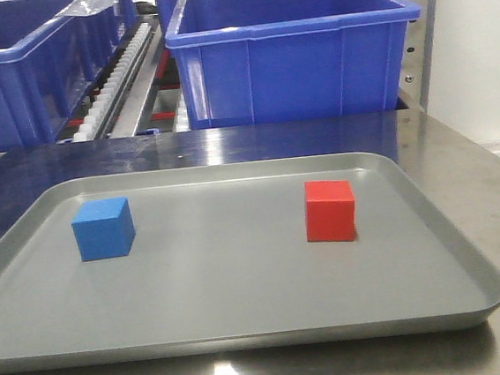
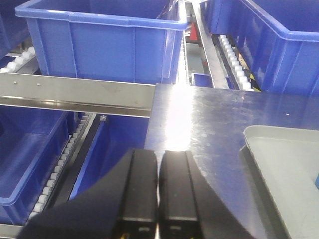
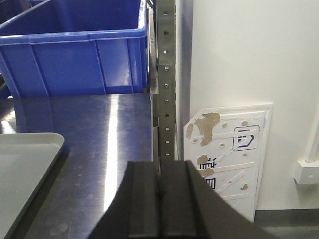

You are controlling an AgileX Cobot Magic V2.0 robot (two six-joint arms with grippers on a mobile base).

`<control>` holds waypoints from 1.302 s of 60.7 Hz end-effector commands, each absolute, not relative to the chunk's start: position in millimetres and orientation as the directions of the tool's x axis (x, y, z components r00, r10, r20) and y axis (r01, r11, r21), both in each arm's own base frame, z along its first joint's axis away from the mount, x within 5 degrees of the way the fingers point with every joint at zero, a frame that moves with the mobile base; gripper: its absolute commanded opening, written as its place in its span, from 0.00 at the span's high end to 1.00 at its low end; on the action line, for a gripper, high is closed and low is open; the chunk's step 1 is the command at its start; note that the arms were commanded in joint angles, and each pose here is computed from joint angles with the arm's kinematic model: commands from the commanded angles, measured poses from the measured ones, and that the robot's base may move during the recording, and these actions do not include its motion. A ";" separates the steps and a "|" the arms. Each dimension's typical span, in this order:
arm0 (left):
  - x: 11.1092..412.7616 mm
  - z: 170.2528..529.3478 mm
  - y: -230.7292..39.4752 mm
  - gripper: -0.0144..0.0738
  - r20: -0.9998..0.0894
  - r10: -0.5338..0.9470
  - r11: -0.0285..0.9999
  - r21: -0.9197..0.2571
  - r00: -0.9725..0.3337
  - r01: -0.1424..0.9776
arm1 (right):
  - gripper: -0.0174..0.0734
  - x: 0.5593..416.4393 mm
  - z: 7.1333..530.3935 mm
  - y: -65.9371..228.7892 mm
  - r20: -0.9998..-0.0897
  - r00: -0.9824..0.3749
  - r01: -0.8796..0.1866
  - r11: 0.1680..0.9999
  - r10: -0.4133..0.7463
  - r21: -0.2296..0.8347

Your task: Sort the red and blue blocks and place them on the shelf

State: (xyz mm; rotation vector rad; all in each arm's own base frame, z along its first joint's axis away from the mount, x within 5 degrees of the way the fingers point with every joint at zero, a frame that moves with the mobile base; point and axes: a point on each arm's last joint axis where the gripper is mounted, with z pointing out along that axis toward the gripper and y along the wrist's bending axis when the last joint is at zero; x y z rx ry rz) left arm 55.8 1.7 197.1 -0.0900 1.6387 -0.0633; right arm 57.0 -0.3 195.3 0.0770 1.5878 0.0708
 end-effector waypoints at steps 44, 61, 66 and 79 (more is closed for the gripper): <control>56.2 196.8 0.5 0.70 -0.994 -0.105 0.994 -0.105 0.002 0.000 | 0.75 55.0 223.8 1.3 -0.981 0.179 -0.033 0.997 0.076 0.071; 56.2 196.8 0.5 0.70 -0.994 -0.105 0.994 -0.105 0.002 0.000 | 0.75 93.4 264.7 3.7 -0.995 -0.070 -0.035 0.997 0.071 0.074; 56.2 196.8 0.5 0.70 -0.994 -0.105 0.994 -0.105 0.002 0.000 | 0.75 108.8 279.8 4.4 -0.986 -0.155 -0.028 0.997 0.067 0.073; 56.2 196.8 0.5 0.70 -0.994 -0.105 0.994 -0.105 0.002 0.000 | 0.75 152.7 321.8 11.0 -0.933 -0.343 -0.026 0.992 0.106 0.123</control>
